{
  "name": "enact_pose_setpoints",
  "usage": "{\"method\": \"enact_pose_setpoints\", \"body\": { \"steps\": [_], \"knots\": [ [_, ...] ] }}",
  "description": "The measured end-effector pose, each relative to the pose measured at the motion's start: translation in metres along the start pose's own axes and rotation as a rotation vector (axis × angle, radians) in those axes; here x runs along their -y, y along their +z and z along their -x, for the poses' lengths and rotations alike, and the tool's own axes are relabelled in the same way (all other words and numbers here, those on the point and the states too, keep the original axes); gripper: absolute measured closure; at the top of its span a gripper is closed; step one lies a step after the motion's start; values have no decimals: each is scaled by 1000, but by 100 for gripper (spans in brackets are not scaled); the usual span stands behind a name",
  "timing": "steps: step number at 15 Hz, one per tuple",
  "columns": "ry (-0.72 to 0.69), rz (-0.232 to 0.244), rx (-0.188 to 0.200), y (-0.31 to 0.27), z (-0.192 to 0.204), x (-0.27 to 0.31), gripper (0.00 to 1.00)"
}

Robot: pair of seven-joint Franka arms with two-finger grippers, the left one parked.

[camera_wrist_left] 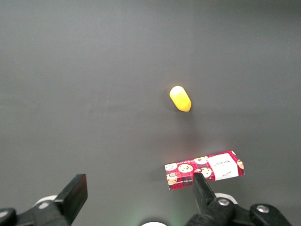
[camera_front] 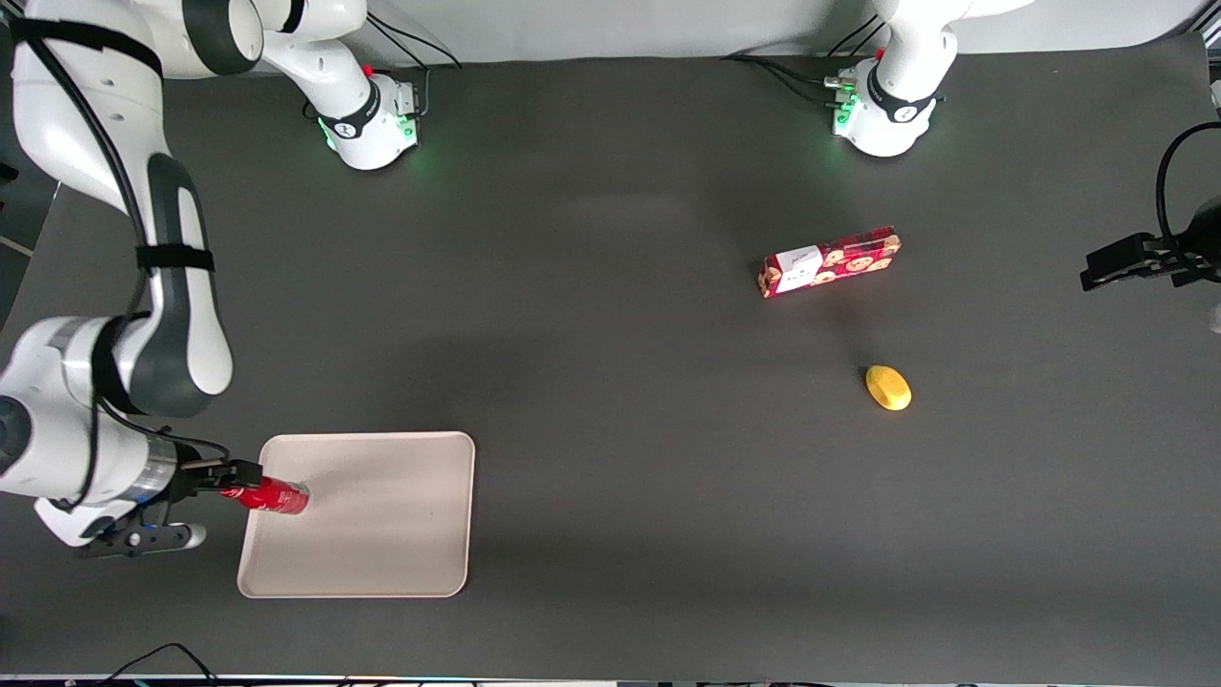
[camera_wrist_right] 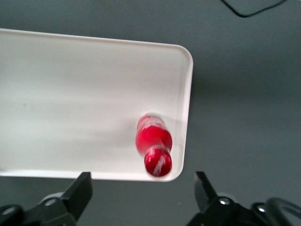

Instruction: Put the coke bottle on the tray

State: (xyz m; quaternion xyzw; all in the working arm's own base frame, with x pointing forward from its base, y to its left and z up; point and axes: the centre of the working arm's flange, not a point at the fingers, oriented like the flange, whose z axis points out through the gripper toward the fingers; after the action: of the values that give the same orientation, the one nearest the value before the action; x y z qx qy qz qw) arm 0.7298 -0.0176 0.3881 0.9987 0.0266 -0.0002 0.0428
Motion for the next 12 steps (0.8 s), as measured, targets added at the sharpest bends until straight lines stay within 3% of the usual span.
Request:
{"method": "enact_pose_setpoints", "body": {
  "steps": [1,5,8,12],
  "knots": [
    [41,-9,4,-27,7,1,0],
    [107,-64,98,-135,69,23,0],
    [104,-90,130,-161,135,37,0],
    [103,-109,93,-151,218,47,0]
  ]
}}
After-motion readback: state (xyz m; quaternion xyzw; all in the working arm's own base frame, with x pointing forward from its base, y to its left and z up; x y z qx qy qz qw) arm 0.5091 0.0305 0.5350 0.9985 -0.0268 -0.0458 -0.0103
